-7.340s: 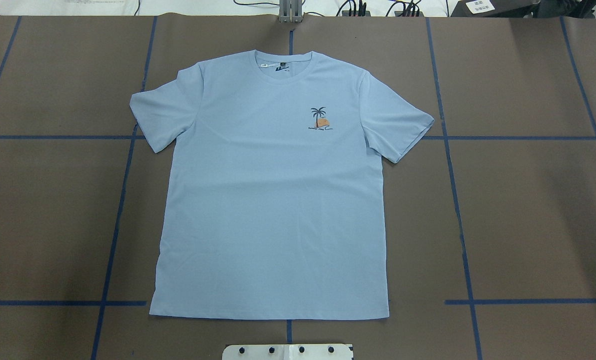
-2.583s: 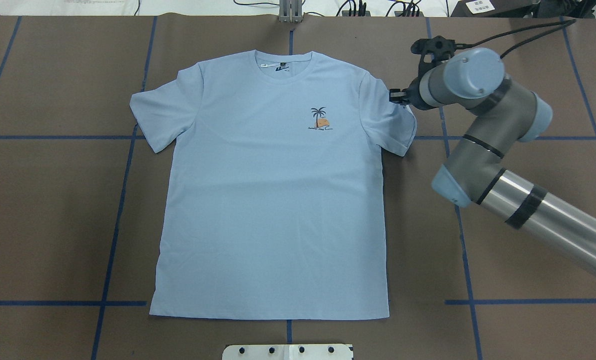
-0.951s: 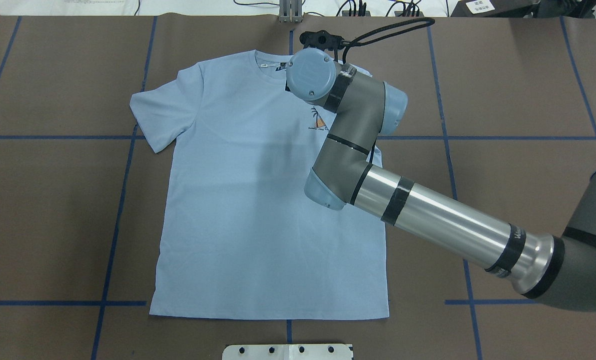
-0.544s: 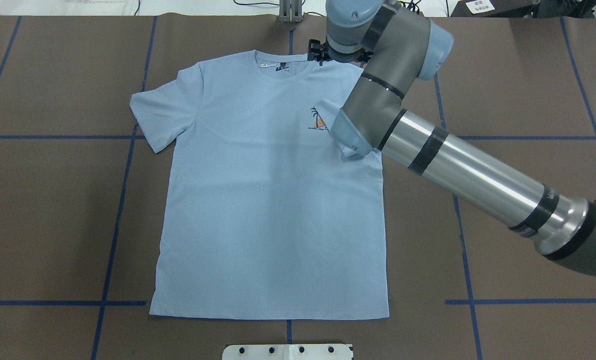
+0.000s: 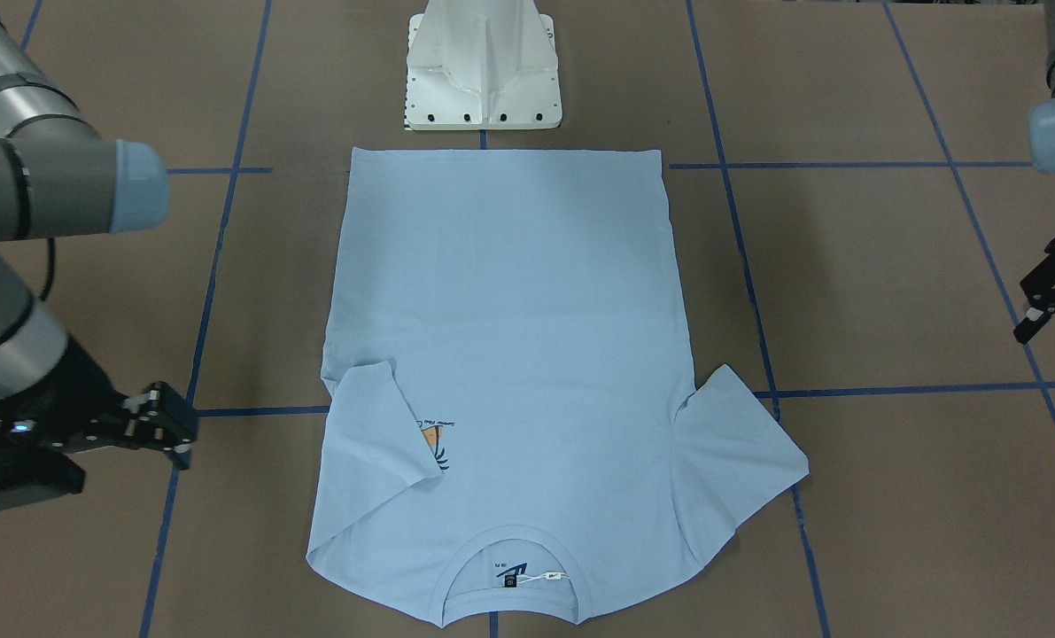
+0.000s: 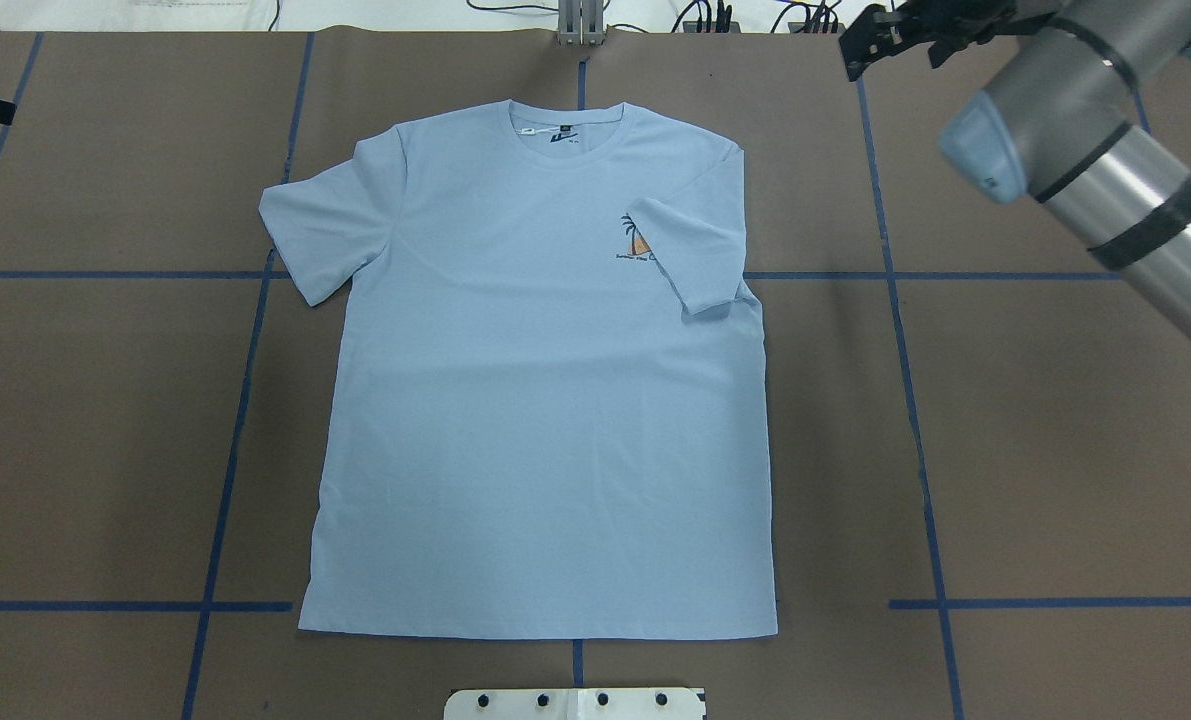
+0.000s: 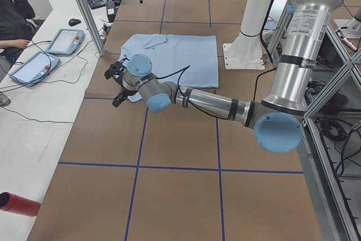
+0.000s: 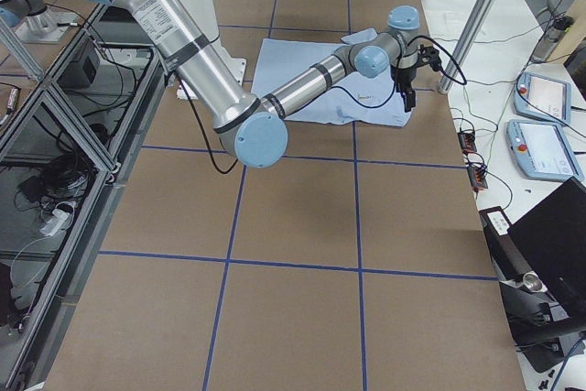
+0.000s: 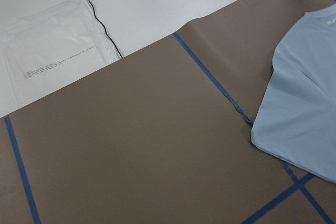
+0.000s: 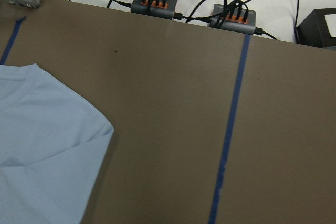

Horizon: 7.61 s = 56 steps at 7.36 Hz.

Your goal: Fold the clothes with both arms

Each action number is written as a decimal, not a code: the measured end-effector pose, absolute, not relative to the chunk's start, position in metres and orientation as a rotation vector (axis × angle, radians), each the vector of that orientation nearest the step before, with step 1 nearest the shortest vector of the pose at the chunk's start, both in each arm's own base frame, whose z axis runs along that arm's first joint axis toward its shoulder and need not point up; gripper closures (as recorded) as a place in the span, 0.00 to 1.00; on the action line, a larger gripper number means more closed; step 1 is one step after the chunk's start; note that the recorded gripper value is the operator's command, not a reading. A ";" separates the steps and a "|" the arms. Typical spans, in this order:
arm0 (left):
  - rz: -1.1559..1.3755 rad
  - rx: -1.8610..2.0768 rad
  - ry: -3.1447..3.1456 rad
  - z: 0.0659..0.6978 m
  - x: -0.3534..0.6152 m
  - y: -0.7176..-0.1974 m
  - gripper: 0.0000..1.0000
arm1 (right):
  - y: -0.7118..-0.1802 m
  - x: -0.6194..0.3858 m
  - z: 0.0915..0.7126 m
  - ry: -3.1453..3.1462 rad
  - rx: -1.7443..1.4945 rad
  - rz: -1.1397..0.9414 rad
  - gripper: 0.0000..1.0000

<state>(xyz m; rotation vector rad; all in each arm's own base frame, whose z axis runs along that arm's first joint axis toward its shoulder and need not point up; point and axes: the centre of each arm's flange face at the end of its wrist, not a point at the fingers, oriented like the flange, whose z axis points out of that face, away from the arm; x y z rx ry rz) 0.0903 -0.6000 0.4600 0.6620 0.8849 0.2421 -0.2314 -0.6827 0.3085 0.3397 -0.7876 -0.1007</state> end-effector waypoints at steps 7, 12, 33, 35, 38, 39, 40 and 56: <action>-0.162 0.538 0.923 0.466 0.300 -0.625 0.35 | -0.651 -0.082 0.430 -0.802 0.318 -0.146 0.00; -0.167 0.529 0.856 0.482 0.369 -0.627 0.43 | -0.649 -0.081 0.434 -0.799 0.314 -0.141 0.00; -0.215 0.342 0.725 0.279 0.535 -0.620 0.09 | -0.650 -0.083 0.432 -0.797 0.314 -0.136 0.00; -0.202 0.352 0.733 0.277 0.534 -0.618 0.00 | -0.650 -0.084 0.429 -0.799 0.316 -0.135 0.00; -0.134 0.396 0.836 0.254 0.498 -0.583 0.00 | -0.630 -0.130 0.395 -0.842 0.279 -0.047 0.00; -0.112 0.406 0.872 0.253 0.477 -0.562 0.00 | -0.609 -0.163 0.373 -0.854 0.266 0.007 0.00; -0.096 0.418 0.906 0.251 0.455 -0.540 0.00 | -0.576 -0.199 0.351 -0.865 0.254 0.065 0.00; -0.288 0.137 0.995 0.399 0.447 -0.189 0.35 | -0.181 -0.408 0.293 -1.011 0.148 0.586 0.01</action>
